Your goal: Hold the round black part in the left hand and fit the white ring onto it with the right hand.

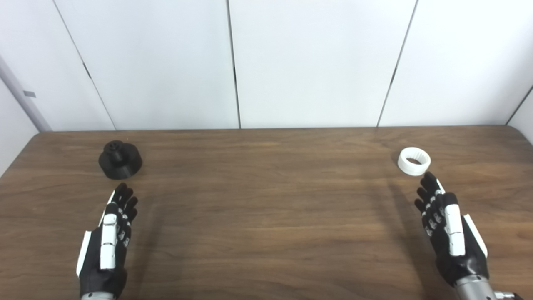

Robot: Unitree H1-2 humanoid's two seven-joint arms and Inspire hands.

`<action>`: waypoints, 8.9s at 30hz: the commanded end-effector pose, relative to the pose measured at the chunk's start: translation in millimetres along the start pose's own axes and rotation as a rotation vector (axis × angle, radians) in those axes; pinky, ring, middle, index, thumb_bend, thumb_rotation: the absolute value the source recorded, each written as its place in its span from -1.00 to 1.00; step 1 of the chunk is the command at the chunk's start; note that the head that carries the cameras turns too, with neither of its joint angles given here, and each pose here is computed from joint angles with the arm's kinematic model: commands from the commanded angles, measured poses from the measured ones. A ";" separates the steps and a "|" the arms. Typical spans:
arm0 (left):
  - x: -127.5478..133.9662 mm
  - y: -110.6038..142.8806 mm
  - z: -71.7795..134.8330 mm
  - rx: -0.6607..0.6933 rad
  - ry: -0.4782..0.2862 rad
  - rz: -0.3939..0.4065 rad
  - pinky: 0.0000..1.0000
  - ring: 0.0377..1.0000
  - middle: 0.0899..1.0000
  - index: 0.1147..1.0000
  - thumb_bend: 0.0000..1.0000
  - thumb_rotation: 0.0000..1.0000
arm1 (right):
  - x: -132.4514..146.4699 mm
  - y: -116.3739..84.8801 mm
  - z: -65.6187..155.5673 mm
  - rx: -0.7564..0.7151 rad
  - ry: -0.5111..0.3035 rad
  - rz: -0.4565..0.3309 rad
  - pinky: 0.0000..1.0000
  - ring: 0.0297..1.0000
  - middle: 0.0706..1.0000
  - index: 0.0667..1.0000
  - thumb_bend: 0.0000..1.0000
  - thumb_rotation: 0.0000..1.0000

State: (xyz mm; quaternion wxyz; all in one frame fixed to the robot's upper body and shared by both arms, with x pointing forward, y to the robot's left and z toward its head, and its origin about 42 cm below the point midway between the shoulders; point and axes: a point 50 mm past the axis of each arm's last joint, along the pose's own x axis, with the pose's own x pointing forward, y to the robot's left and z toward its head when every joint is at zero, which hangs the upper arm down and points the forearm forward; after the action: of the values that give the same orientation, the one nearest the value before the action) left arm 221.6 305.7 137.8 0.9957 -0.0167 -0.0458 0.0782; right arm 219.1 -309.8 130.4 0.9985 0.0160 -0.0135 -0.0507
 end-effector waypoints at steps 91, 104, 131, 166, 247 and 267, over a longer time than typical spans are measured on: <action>-0.1 -49.8 -40.9 -0.007 -0.046 0.028 0.99 0.96 0.95 0.93 -0.13 0.76 | 9.0 -34.6 -8.8 -0.058 -0.097 -0.002 0.68 0.84 0.85 0.79 0.19 1.00; 3.1 -17.9 -11.6 0.148 -0.143 0.036 0.81 0.89 0.91 0.93 0.21 0.26 | -0.9 -21.3 -3.8 -0.055 -0.087 -0.003 0.69 0.85 0.85 0.79 0.27 1.00; 108.2 63.3 64.7 1.008 -0.125 0.180 0.98 1.00 0.94 0.85 1.00 -0.16 | -3.5 -4.8 -1.7 -0.055 -0.082 -0.007 0.87 0.93 0.93 0.87 0.43 1.00; 209.2 101.6 44.2 1.147 0.075 0.224 1.00 0.97 0.88 0.72 1.00 -0.25 | -7.4 6.1 12.8 -0.055 -0.079 0.009 1.00 1.00 1.00 0.99 0.29 1.00; 250.3 58.0 20.8 0.999 0.057 0.208 0.76 0.78 0.59 -0.17 0.06 -0.87 | -12.9 18.2 40.6 -0.041 -0.055 0.030 1.00 1.00 1.00 1.00 -0.06 1.00; 226.2 30.6 11.9 0.962 0.019 0.079 0.70 0.81 0.62 -0.16 0.05 -0.86 | -12.1 23.0 41.5 -0.010 -0.038 0.013 1.00 1.00 1.00 1.00 -0.12 1.00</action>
State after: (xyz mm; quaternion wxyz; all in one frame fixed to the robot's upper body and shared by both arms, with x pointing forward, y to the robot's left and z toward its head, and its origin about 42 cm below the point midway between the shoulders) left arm 429.0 375.3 146.0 0.8891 0.4385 0.0396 0.1249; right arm 203.2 -293.5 156.5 0.9989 -0.0011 0.0087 -0.0455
